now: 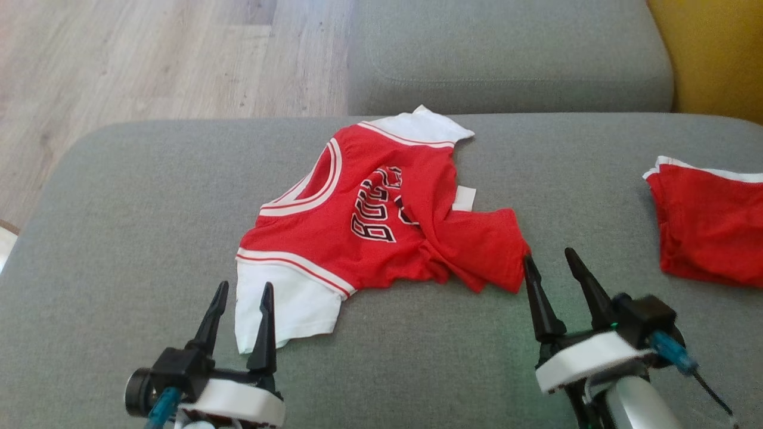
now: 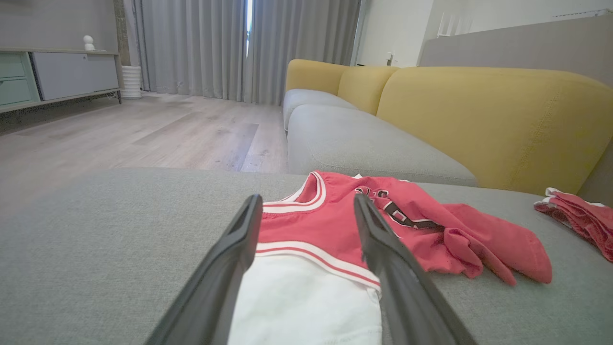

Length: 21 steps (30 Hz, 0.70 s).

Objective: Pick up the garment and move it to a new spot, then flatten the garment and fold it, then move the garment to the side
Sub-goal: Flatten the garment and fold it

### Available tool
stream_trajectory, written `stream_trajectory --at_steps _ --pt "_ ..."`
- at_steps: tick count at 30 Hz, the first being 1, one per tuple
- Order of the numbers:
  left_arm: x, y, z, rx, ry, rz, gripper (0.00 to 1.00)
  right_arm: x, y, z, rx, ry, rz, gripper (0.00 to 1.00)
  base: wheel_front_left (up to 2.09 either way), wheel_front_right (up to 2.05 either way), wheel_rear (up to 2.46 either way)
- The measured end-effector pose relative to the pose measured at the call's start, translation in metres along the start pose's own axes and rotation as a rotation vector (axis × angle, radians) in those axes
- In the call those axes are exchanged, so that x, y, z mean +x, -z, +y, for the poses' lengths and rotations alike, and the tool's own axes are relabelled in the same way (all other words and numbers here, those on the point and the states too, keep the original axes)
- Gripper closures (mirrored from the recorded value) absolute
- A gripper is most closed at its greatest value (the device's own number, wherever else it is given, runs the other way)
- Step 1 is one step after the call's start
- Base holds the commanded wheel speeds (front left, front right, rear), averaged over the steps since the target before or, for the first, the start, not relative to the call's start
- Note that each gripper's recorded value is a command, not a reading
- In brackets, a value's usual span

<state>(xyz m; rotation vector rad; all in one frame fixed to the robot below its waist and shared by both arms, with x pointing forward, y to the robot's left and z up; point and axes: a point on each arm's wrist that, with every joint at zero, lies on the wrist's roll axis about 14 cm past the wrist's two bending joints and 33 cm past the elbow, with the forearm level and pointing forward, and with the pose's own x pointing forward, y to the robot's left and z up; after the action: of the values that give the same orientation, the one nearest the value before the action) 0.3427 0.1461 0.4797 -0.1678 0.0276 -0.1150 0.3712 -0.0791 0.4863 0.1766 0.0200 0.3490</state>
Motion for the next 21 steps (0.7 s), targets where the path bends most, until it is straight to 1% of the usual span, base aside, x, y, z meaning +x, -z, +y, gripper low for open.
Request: stream_trajectory --at_steps 3,5,8,14,18,21 --pt "0.002 0.004 -0.002 0.001 0.009 0.012 0.00 0.011 0.014 -0.010 -0.037 0.013 0.076 0.00 0.00 0.00 0.00" --pt "0.002 0.009 -0.002 0.007 0.013 0.029 0.00 0.026 0.018 -0.019 -0.036 0.032 0.123 0.00 0.00 0.00 0.00" --pt "0.007 0.014 -0.002 0.005 0.021 0.046 0.00 0.052 0.022 -0.030 -0.001 0.055 0.196 0.00 0.00 0.00 0.00" --pt "0.019 0.015 0.002 0.000 0.017 0.054 0.00 0.093 0.044 -0.043 0.022 0.083 0.369 0.00 0.00 0.00 0.00" --pt "0.021 0.021 0.007 -0.002 0.001 0.074 0.00 0.105 0.069 -0.049 0.023 0.103 0.488 0.00 0.00 0.00 0.00" --pt "0.023 0.024 0.011 -0.002 -0.012 0.087 0.00 0.108 0.089 -0.050 -0.009 0.096 0.581 0.00 0.00 0.00 0.00"
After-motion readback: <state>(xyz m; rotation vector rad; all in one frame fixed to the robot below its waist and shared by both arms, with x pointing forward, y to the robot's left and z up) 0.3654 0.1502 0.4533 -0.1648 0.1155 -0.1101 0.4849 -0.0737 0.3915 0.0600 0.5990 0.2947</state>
